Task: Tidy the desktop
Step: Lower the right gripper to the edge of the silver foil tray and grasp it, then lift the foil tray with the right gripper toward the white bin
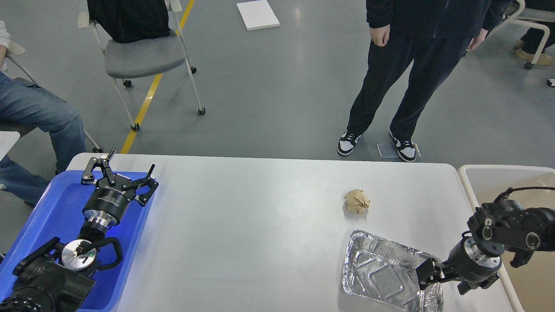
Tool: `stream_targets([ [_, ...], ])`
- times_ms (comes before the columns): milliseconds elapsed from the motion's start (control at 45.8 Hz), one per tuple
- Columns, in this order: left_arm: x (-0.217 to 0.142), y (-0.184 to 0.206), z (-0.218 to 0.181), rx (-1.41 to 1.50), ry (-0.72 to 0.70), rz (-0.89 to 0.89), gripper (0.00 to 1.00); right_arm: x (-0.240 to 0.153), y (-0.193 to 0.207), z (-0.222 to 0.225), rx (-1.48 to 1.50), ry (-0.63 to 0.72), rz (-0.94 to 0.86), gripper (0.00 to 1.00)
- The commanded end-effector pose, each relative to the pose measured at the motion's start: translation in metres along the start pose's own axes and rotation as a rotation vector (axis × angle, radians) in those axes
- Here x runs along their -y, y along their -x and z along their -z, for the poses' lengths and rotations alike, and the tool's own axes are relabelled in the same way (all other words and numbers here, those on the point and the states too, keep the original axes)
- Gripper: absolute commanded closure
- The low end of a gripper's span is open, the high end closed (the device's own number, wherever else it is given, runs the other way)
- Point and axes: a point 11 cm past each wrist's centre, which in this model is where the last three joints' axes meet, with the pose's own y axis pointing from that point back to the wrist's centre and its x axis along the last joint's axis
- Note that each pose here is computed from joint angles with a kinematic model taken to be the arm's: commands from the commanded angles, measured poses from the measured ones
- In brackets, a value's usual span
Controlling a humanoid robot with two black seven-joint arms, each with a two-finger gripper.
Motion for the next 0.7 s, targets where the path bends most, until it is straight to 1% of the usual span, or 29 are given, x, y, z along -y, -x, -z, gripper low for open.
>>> stream_targets([
  [0, 0.0, 0.0, 0.0, 0.0, 0.0, 0.001, 0.0, 0.009, -0.002, 0.002, 0.005, -0.025, -0.011, 0.23],
  [22, 0.0, 0.0, 0.0, 0.0, -0.001, 0.0, 0.0, 0.009, -0.002, 0.001, 0.004, -0.027, -0.01, 0.38],
  [44, 0.0, 0.0, 0.0, 0.0, 0.0, 0.001, 0.0, 0.009, -0.002, -0.001, 0.001, -0.022, -0.01, 0.48],
  [66, 0.0, 0.0, 0.0, 0.0, -0.001, 0.0, 0.0, 0.009, -0.002, -0.001, -0.005, -0.02, -0.01, 0.53],
  [197, 0.0, 0.0, 0.0, 0.0, -0.001, 0.0, 0.0, 0.01, 0.001, -0.008, -0.058, 0.019, -0.001, 0.64],
  [219, 0.0, 0.0, 0.0, 0.0, -0.001, 0.0, 0.0, 0.011, 0.002, -0.009, -0.06, 0.02, 0.0, 0.67],
  [262, 0.0, 0.0, 0.0, 0.0, -0.001, 0.0, 0.0, 0.012, 0.003, -0.009, -0.063, 0.015, 0.005, 0.77],
  [306, 0.0, 0.0, 0.0, 0.0, 0.001, 0.0, 0.0, 0.013, 0.004, -0.009, -0.063, 0.014, 0.007, 0.94],
  [328, 0.0, 0.0, 0.0, 0.0, -0.001, 0.0, 0.0, 0.013, 0.004, -0.009, -0.065, 0.015, 0.006, 1.0],
  [503, 0.0, 0.0, 0.0, 0.0, 0.0, 0.001, 0.0, 0.011, 0.004, -0.013, -0.085, 0.031, 0.007, 1.0],
  [678, 0.0, 0.0, 0.0, 0.0, -0.001, 0.0, 0.0, 0.008, 0.0, -0.01, -0.084, 0.016, -0.003, 1.0],
])
